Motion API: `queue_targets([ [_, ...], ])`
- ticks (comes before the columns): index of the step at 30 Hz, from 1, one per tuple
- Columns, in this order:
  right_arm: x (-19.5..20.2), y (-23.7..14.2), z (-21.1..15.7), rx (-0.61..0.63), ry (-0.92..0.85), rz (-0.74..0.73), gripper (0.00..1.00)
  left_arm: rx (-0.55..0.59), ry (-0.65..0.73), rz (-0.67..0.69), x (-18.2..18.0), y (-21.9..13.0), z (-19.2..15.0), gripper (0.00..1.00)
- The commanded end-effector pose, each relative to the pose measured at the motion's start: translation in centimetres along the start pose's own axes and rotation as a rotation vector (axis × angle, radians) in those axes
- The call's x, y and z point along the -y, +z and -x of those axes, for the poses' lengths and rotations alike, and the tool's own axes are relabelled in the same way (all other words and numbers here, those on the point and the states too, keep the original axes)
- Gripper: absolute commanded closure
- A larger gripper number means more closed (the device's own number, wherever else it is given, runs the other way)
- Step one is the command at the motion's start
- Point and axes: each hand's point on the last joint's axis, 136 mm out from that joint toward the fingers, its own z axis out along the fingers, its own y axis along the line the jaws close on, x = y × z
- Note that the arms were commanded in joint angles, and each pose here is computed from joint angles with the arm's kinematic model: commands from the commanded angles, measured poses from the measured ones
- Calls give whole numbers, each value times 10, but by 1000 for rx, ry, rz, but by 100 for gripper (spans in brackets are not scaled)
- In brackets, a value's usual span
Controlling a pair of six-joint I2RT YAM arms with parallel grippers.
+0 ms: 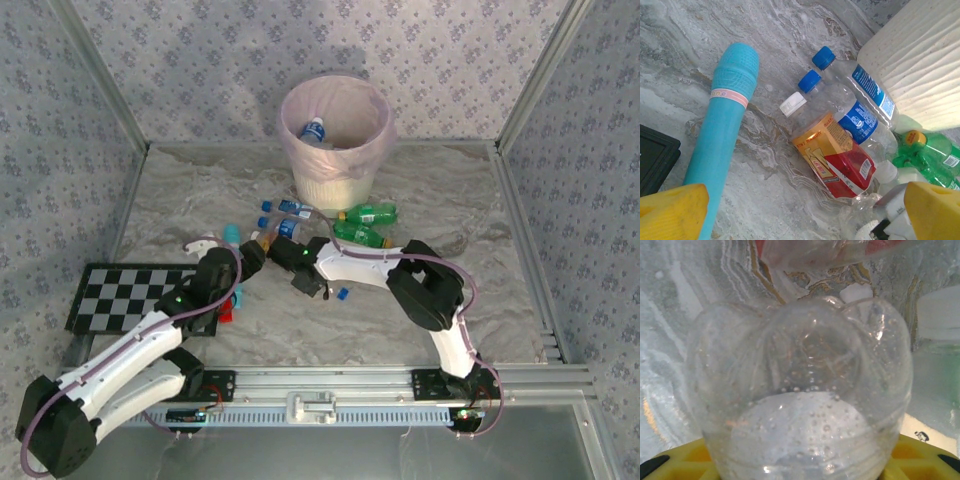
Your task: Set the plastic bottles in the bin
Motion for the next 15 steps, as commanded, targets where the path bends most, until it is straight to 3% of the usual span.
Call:
queue_targets([
  [1,5,-28,12,101,61,50,51,16,-28,-32,12,-2,9,0],
  [15,87,-158,51,681,396,277,54,-4,-46,-21,11,7,3,0],
])
